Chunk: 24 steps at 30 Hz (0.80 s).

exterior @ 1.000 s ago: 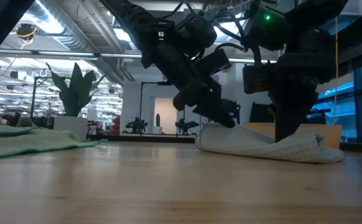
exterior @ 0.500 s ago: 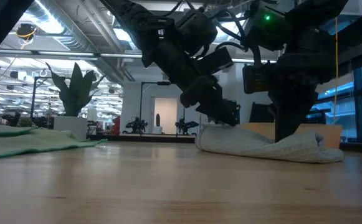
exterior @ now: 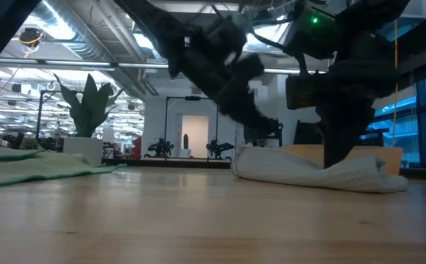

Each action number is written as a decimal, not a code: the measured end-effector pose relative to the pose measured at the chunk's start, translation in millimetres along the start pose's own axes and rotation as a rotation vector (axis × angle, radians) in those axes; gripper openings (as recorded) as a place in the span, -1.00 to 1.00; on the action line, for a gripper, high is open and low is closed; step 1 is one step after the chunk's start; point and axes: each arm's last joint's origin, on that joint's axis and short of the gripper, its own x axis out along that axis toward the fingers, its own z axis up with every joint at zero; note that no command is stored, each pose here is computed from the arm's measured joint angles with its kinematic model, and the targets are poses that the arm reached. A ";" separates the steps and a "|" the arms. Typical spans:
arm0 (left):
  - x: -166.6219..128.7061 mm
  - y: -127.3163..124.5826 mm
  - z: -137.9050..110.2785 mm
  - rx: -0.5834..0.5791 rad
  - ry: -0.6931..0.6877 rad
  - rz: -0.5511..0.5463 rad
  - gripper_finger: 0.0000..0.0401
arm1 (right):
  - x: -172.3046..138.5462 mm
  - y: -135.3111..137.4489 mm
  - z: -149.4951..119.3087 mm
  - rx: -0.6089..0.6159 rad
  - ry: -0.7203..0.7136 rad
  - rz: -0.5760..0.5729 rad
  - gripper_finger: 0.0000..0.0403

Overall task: Roll microfiber towels into tight, uniform cylinder then place into a basket
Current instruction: Roll the gray microfiber towel

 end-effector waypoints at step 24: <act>24.2 -30.4 -30.3 0.075 0.200 -0.143 -0.99 | -1.0 -4.5 -9.3 -0.133 0.097 -0.038 -0.61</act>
